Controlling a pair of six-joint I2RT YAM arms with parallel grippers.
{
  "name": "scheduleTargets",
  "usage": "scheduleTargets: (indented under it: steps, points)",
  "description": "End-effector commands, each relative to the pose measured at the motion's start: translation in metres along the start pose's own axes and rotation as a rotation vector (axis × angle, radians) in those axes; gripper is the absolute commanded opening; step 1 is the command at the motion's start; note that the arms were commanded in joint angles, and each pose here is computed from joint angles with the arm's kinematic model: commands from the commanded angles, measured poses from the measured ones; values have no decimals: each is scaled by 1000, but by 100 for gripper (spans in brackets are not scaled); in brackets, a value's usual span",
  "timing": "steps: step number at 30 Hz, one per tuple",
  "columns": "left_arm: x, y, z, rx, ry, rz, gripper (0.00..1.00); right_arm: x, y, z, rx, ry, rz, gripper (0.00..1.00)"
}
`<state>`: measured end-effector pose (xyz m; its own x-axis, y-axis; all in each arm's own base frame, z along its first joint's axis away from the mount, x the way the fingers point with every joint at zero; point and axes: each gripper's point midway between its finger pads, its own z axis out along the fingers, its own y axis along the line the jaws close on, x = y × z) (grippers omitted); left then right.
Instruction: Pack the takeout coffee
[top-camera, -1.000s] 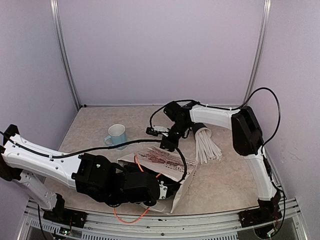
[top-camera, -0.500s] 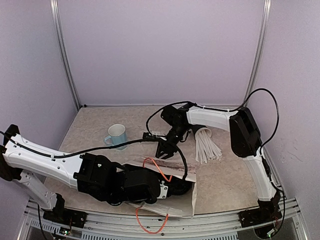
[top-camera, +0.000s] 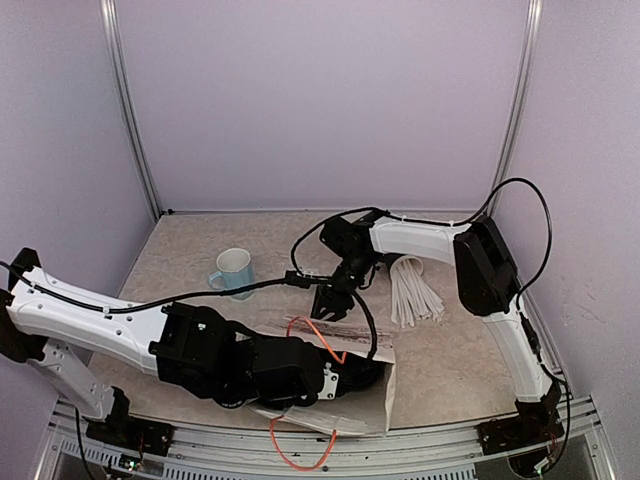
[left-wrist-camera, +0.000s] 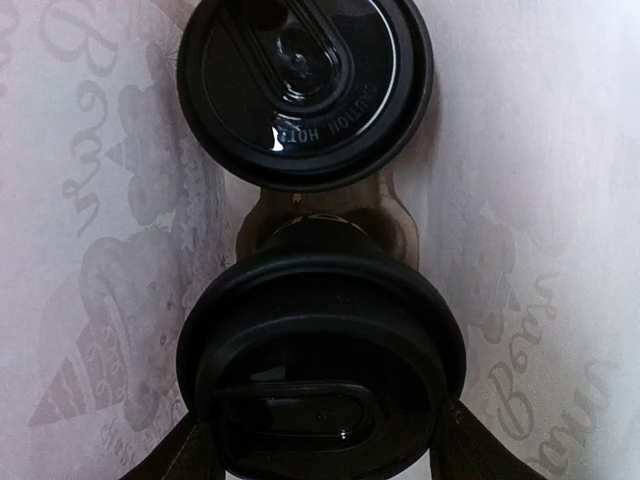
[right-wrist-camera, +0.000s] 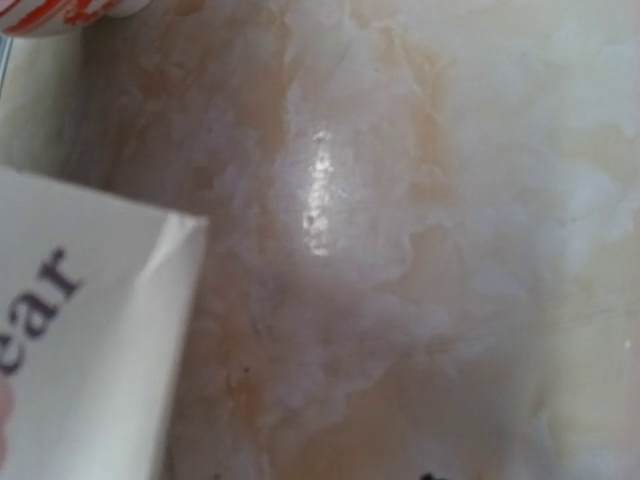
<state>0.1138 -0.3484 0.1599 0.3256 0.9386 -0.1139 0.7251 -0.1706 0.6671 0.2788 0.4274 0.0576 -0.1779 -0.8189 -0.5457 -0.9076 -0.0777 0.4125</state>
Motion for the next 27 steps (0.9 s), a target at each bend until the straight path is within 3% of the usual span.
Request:
scheduleTargets:
  steps: [1, 15, 27]
  points:
    - [-7, 1, -5, 26, -9, -42, 52, -2, 3, 6, -22, -4, 7, 42]
    - [6, 1, 14, 26, 73, -48, 51, 1, 18, 15, -78, -1, 5, 42]
    - [7, 11, -1, 5, 80, -85, 49, 4, 18, 19, -90, 3, 10, 42]
